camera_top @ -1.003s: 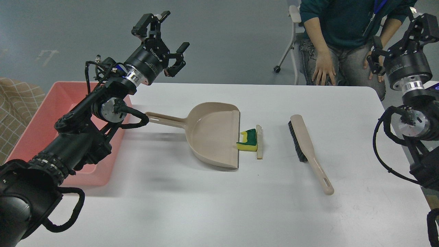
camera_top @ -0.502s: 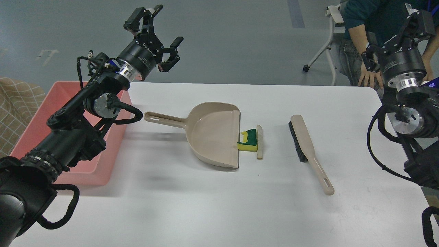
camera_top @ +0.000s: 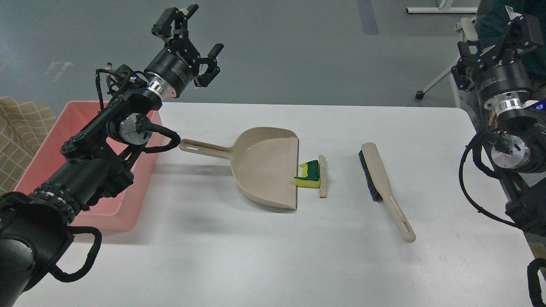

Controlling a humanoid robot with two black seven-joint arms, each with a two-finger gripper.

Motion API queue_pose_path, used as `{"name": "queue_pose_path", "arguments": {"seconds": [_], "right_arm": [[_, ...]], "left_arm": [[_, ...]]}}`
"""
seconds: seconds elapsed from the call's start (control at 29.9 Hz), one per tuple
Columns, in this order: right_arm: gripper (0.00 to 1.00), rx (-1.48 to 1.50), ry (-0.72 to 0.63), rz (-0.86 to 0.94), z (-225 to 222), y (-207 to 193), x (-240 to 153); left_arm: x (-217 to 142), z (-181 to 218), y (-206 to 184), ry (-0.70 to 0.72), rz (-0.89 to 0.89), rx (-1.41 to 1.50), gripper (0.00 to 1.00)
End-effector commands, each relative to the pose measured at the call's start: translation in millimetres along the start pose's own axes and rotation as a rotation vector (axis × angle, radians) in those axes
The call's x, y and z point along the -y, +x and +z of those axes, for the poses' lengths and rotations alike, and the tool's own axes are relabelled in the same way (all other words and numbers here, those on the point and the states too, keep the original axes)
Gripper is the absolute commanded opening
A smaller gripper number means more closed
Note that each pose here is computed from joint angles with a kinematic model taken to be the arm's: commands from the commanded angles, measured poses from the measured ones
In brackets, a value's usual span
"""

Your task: Sweep and dump garbage into bin

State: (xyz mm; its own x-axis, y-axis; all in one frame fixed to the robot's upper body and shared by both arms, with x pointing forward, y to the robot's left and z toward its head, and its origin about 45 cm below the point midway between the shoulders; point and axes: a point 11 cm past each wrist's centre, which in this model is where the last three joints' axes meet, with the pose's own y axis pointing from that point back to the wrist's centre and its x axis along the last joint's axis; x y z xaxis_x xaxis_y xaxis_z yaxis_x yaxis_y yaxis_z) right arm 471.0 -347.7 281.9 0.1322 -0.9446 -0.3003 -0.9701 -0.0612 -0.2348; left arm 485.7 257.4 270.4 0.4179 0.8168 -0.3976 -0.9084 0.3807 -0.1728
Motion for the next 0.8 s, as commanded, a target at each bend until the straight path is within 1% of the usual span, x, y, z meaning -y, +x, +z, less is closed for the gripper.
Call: {"name": "queue_pose_path", "arguments": {"seconds": [0.0,0.37,0.6,0.77], "right_arm": [[1.0,0.007,-0.001,-0.016,1,-1,-1],[1.0,0.009,-0.005,-0.04,1,-3,-2],[1.0,0.01,-0.01,-0.042,2,-3,-2],[1.0,0.011,-0.009,-0.046,2,-5,-2]], "left_arm": [[-3,2,5,-0.002,0.017,0.004,0.98],[-2,2,1,-0.001,-0.004,-0.003,0.98],[-3,9,2,-0.015,-0.007,0.006,0.98],[-3,12,-6,-0.01,-0.037,0.027,0.98]]}}
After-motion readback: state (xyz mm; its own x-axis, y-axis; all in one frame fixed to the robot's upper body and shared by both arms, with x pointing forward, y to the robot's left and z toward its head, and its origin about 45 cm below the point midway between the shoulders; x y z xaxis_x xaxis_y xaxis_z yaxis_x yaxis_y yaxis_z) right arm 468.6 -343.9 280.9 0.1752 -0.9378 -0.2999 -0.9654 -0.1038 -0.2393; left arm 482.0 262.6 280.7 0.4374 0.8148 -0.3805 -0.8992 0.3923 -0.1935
